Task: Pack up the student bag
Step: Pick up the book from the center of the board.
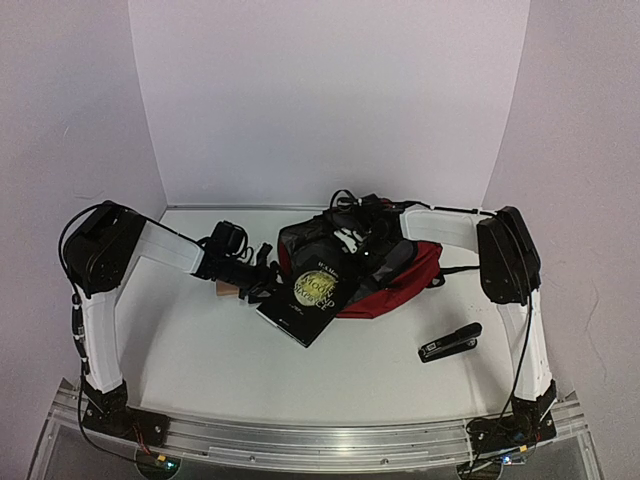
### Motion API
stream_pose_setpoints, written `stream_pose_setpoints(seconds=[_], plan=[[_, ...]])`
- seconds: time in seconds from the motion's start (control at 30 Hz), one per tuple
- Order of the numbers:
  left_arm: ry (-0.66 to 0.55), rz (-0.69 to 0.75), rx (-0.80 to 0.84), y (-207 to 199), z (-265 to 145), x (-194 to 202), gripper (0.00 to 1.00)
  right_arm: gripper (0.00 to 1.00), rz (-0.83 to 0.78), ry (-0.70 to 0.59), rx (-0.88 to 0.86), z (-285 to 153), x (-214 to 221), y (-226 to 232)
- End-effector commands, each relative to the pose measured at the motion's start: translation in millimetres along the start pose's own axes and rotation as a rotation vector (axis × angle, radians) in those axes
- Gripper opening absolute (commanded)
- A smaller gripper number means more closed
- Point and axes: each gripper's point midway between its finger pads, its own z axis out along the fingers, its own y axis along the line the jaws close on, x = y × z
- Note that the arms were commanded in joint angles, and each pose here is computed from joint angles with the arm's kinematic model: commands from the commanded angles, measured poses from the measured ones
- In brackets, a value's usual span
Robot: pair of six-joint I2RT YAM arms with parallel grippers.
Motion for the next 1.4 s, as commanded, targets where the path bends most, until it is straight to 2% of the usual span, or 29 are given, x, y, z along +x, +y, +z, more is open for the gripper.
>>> stream_pose_setpoints(seconds=[0.0, 0.17, 0.43, 0.6, 0.7, 0.77, 0.83, 1.03, 1.2, 1.37], plan=[[0.033, 0.050, 0.159, -38, -4, 3, 0.61, 0.40, -0.002, 0.027, 0.029, 12, 5, -9], [0.048, 0.052, 0.251, -58, -11, 12, 0.47, 0.40, 0.006, 0.023, 0.020, 13, 3, -7], [0.089, 0.026, 0.329, -64, 10, 22, 0.34, 0.40, 0.001, 0.013, 0.008, 12, -2, 1], [0.075, 0.032, 0.362, -73, 15, 21, 0.27, 0.41, -0.003, -0.001, -0.013, 7, -6, 10], [0.055, 0.029, 0.374, -78, 10, 19, 0.18, 0.43, 0.010, -0.031, -0.031, -4, -16, 17], [0.030, 0.035, 0.379, -85, 4, 16, 0.09, 0.48, 0.019, -0.070, -0.046, -21, -28, 23], [0.005, 0.045, 0.383, -94, -5, 14, 0.01, 0.59, 0.024, -0.119, -0.068, -45, -41, 30], [-0.095, 0.083, 0.419, -128, -42, 6, 0.00, 0.96, 0.031, -0.353, -0.160, -166, -91, 60], [-0.230, 0.148, 0.464, -168, -84, -9, 0.00, 0.98, 0.075, -0.499, -0.205, -249, -102, 64], [-0.452, 0.191, 0.513, -207, -134, -34, 0.00, 0.98, 0.113, -0.524, -0.270, -277, -85, 72]])
